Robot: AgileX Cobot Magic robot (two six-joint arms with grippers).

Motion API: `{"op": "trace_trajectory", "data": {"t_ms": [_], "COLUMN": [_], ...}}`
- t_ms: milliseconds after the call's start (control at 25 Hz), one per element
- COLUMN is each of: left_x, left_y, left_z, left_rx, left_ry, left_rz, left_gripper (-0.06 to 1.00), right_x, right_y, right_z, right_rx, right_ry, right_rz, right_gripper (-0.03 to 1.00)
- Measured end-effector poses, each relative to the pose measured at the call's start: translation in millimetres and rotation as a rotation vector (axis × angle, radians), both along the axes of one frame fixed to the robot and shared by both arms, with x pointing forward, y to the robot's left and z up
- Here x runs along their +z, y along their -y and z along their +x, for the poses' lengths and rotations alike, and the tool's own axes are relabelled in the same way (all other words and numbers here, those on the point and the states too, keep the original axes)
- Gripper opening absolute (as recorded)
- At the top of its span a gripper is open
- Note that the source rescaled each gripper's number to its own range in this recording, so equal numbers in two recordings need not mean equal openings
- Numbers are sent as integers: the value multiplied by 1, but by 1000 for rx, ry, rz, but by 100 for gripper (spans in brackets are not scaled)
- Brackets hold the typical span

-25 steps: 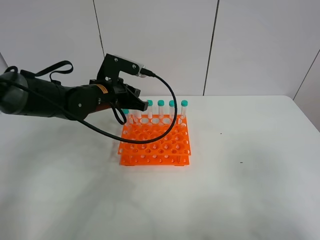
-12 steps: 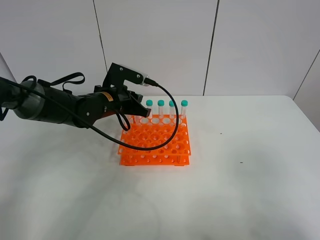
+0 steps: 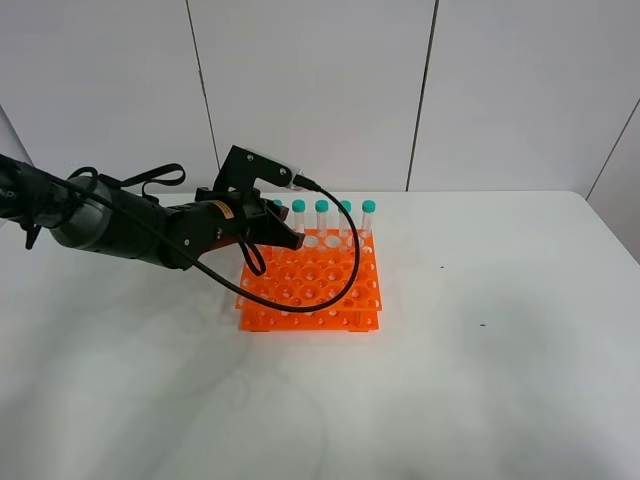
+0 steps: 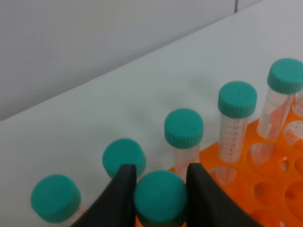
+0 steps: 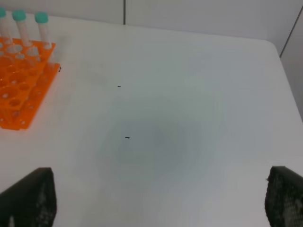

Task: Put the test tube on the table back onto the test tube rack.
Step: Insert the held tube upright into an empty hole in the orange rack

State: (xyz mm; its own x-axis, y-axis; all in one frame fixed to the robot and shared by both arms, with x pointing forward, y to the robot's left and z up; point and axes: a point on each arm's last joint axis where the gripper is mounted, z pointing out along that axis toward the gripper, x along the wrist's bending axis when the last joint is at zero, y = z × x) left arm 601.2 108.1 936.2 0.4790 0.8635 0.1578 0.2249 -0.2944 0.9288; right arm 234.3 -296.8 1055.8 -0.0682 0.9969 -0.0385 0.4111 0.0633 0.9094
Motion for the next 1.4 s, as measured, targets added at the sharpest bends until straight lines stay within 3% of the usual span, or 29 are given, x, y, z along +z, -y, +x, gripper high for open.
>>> {"op": "trace_trajectory", "data": {"t_ms": [280, 1400], "left_x": [-13, -7], "left_y": [1, 1], "left_z": [2, 2], "left_rx": [15, 14], "left_ry": [-14, -12], "left_rz": [-30, -34], "left_gripper": [0, 0], "right_x": [0, 0], "right_y": [0, 0], "right_z": [0, 0], "right_rx": [0, 0], "right_ry": [0, 0], "right_rz": [0, 0], "right_gripper": [98, 98]}}
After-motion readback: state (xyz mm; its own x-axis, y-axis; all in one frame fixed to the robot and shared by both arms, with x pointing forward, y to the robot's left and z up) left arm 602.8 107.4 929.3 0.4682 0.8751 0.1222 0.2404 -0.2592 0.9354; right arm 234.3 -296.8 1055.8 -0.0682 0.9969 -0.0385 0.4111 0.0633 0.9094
